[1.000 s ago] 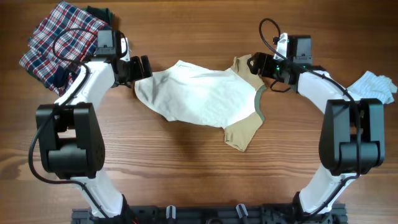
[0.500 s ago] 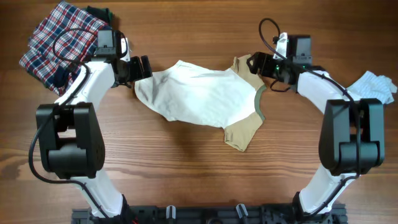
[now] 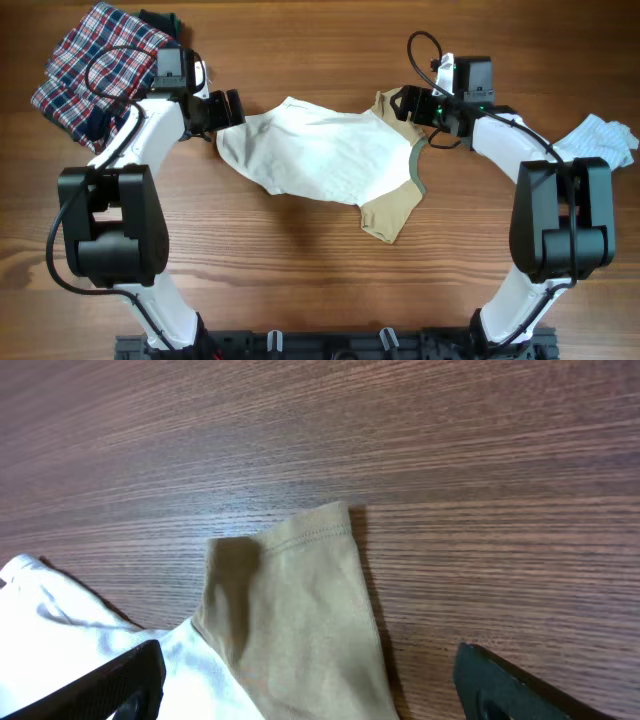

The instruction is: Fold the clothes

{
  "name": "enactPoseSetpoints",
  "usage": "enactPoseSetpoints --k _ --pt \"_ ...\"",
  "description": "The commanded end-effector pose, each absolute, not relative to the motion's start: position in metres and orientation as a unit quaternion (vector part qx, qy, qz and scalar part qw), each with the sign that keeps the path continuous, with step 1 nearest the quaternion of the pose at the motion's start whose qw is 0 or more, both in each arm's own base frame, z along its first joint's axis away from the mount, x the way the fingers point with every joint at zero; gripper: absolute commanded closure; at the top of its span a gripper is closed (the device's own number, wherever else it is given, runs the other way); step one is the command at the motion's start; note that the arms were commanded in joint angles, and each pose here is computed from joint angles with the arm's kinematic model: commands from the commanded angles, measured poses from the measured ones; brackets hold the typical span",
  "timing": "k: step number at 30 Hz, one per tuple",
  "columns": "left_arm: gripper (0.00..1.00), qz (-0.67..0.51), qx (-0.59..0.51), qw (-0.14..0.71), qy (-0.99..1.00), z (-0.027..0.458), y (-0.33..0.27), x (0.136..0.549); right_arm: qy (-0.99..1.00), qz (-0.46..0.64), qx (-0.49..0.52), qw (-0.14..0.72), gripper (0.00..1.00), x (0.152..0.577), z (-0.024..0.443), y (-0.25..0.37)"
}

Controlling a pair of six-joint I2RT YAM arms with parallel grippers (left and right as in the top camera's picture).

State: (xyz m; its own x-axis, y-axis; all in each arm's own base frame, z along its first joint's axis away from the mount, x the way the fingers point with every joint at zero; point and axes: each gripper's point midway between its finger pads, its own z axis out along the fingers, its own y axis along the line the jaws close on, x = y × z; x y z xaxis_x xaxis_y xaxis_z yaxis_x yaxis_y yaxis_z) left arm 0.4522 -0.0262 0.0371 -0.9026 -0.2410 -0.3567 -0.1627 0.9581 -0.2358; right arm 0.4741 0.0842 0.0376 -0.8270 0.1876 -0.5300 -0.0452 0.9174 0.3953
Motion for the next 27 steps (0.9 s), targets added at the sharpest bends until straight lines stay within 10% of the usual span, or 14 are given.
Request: enactPoseSetpoints --k 1,27 --pt "0.0 -0.106 -0.094 0.186 0.972 0.031 -0.03 0.45 0.936 0.19 0.03 0.294 0.07 0.479 0.035 0.084" --pt "0.0 -0.106 -0.094 0.186 0.972 0.031 -0.03 0.45 0.94 0.196 0.019 0.277 0.07 0.474 0.021 0.097"
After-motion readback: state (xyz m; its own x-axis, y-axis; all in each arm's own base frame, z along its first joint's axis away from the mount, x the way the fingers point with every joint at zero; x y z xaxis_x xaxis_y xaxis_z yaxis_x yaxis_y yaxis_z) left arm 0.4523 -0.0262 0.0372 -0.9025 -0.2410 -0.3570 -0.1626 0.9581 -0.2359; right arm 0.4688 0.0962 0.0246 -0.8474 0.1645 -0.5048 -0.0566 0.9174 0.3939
